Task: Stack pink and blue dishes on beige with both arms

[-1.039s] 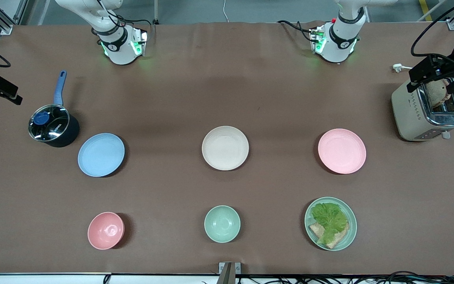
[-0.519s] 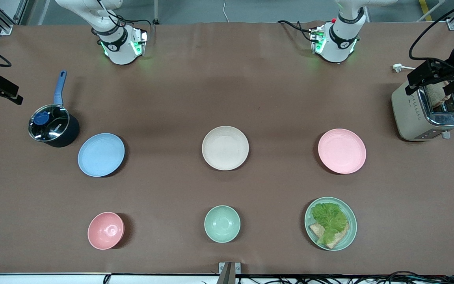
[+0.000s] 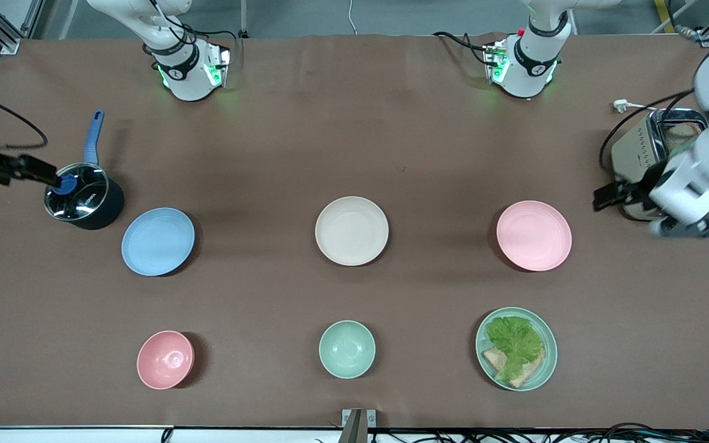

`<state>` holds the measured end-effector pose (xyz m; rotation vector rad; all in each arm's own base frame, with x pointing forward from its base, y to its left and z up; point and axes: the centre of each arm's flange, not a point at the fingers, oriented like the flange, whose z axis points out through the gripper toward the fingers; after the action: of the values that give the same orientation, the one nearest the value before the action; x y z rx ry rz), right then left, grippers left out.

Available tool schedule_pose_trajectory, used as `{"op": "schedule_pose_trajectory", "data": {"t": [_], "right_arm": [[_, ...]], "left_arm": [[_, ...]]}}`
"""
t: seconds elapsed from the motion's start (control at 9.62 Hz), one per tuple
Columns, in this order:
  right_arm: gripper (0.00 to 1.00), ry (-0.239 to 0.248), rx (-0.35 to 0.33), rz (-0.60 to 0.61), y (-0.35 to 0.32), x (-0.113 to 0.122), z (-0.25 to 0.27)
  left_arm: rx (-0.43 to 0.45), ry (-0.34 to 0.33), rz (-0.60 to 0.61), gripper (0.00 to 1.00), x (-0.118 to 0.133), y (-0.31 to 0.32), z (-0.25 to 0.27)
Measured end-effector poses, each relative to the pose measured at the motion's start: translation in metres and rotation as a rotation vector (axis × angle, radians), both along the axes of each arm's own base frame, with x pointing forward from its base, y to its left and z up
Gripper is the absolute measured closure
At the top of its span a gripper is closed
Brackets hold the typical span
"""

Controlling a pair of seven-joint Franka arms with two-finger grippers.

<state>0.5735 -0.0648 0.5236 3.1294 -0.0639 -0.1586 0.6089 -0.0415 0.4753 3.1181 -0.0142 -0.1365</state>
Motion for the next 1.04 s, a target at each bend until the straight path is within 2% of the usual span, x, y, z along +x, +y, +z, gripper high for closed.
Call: {"op": "schedule_pose_trajectory", "data": {"t": [0.1, 0.31, 0.42, 0.73, 0.94, 1.04], "right_arm": [[0.00, 0.004, 0.019, 0.004, -0.015, 0.002, -0.041], [0.00, 0.018, 0.094, 0.004, -0.041, 0.002, -0.109], [0.00, 0.013, 0.133, 0.015, -0.053, 0.003, -0.141], [0.01, -0.026, 0.166, 0.054, -0.068, 0.000, -0.247], [0.05, -0.028, 0.190, 0.081, -0.071, -0.008, -0.296], [0.10, -0.023, 0.208, 0.080, -0.073, -0.010, -0.308]], "left_arm": [[-0.003, -0.006, -0.008, 0.00, 0.008, 0.001, -0.041], [-0.007, -0.076, -0.025, 0.00, 0.012, 0.021, -0.119], [-0.002, -0.098, -0.034, 0.00, 0.005, 0.043, -0.151], [0.007, -0.138, -0.031, 0.00, -0.005, 0.068, -0.227], [0.005, -0.105, -0.035, 0.05, -0.021, 0.065, -0.271], [0.004, -0.085, -0.033, 0.11, -0.030, 0.065, -0.279]]}}
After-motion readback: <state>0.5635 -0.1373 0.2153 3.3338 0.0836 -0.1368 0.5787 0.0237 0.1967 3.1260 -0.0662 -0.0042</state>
